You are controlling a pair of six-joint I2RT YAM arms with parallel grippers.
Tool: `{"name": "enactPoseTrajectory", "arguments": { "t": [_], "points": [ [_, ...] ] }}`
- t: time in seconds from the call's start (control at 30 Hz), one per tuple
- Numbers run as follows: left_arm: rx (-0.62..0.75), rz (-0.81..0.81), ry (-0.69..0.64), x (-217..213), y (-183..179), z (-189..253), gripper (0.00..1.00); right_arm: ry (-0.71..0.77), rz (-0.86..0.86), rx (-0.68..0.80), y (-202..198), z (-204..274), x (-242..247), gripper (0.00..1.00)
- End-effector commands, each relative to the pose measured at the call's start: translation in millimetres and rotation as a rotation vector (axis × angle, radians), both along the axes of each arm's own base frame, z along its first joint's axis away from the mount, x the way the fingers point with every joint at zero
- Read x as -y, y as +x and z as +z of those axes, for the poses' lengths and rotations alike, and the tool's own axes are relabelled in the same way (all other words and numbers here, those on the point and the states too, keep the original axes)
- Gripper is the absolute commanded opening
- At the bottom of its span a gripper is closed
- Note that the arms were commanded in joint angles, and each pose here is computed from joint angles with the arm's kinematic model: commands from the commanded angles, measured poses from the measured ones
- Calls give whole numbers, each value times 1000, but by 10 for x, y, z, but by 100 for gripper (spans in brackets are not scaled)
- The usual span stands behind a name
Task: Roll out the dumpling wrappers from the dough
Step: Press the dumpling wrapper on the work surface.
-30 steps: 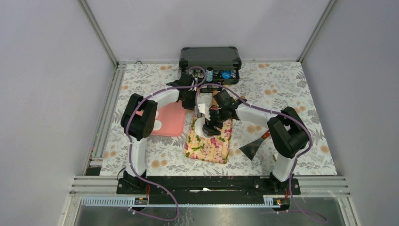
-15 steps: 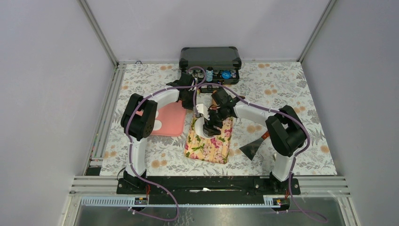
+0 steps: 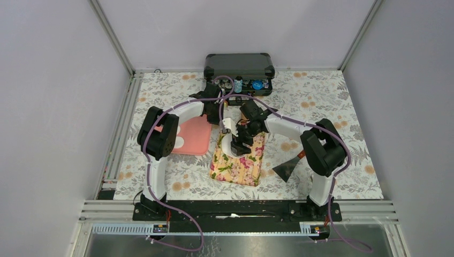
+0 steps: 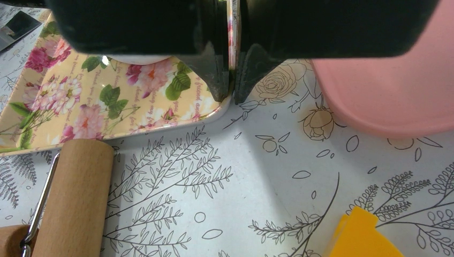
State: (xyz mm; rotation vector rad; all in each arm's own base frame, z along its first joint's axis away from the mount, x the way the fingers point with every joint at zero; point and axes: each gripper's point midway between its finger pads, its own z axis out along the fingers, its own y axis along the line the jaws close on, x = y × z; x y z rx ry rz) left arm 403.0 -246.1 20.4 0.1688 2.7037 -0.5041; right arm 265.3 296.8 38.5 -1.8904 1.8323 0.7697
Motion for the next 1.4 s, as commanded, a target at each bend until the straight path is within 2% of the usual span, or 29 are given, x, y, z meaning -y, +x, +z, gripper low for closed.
{"name": "enactPoseTrajectory", "arguments": {
  "t": [0.0, 0.3, 0.67, 1.0, 1.37],
  "points": [
    [-46, 84, 121, -346, -57, -256, 0, -133, -66, -54, -214, -306, 290, 64],
    [-43, 86, 126, -351, -56, -252, 0, -126, -230, -23, -80, -315, 286, 65],
    [-41, 93, 127, -370, -41, -241, 0, -137, -374, -52, -83, -320, 339, 67],
    [-42, 99, 130, -382, -37, -247, 0, -112, -369, -50, -91, -244, 308, 76],
    [-47, 101, 132, -387, -40, -266, 0, -112, -301, -141, -350, -258, 250, 74]
  ]
}}
